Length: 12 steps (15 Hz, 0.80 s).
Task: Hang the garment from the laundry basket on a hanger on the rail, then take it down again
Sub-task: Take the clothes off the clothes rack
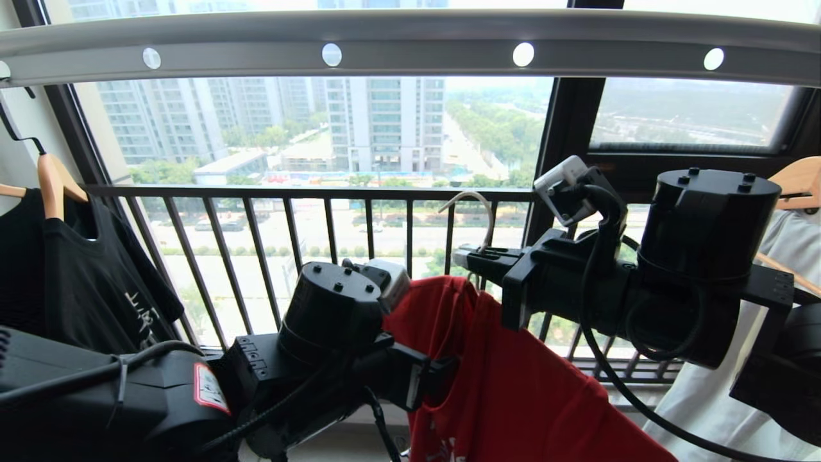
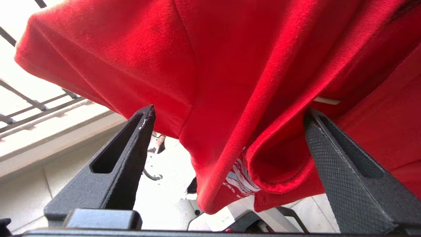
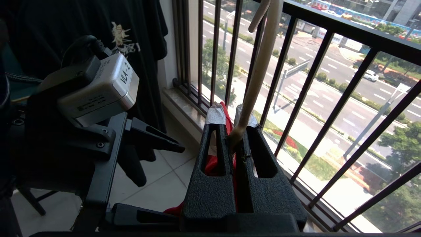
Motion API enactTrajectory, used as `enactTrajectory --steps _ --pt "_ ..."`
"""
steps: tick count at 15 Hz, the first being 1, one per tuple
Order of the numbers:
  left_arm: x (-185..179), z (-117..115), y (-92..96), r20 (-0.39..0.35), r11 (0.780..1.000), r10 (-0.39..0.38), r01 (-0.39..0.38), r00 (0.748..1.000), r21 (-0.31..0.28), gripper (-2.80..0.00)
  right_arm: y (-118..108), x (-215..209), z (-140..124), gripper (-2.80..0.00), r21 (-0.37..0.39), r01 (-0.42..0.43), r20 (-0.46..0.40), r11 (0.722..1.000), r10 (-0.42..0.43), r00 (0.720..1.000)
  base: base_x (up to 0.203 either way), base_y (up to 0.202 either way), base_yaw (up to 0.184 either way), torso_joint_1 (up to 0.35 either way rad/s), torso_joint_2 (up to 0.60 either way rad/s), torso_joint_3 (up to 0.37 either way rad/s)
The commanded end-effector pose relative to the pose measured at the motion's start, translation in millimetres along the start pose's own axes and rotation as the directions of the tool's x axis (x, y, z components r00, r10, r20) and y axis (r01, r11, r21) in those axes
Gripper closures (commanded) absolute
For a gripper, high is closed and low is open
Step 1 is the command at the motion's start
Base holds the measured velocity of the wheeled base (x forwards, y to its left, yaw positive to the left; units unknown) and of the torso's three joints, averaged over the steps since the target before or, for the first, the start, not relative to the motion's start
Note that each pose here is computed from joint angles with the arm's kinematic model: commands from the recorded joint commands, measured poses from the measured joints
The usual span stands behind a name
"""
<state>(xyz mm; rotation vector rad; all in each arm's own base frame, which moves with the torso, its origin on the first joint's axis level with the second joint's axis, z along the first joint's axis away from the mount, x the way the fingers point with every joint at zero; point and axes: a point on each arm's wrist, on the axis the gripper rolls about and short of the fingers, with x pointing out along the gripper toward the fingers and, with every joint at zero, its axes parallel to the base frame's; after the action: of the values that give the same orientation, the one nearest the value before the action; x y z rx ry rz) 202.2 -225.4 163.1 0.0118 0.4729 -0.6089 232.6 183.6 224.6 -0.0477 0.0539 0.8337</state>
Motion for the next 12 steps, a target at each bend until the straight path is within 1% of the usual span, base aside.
enactTrajectory --steps 1,3,4,9,12 --pt "8.2 -0.8 -0.3 0.002 0.999 0.047 -0.047 0.999 0.001 -2.80 1.3 -1.5 1.4 0.00 -0.002 -0.004 0.008 1.000 0.004 1.000 0.000 0.000 0.000 0.000 0.00 0.000" --pt "9.6 -1.9 0.1 0.000 0.998 0.063 -0.063 0.998 0.007 -2.80 4.0 -1.6 1.5 0.00 -0.003 -0.014 0.008 1.000 0.014 1.000 0.000 0.000 0.000 0.000 0.00 0.000" --pt "8.8 -1.6 0.2 0.002 0.998 0.064 -0.064 0.998 0.017 0.00 4.1 -2.0 1.9 0.00 -0.004 -0.014 0.010 1.000 0.014 1.000 0.000 0.000 0.000 0.000 0.00 0.000" --pt "4.7 2.8 0.6 0.022 0.998 0.063 -0.063 0.998 0.011 0.00 4.6 -3.4 3.7 0.00 -0.006 -0.013 0.016 1.000 0.013 1.000 0.000 0.000 0.000 0.000 0.00 0.000" --pt "-11.7 19.5 2.3 0.129 0.999 0.047 -0.046 0.991 -0.011 0.00 4.2 -3.1 3.2 0.00 -0.005 -0.010 0.014 1.000 0.010 1.000 0.000 0.000 0.000 0.000 0.00 0.000"
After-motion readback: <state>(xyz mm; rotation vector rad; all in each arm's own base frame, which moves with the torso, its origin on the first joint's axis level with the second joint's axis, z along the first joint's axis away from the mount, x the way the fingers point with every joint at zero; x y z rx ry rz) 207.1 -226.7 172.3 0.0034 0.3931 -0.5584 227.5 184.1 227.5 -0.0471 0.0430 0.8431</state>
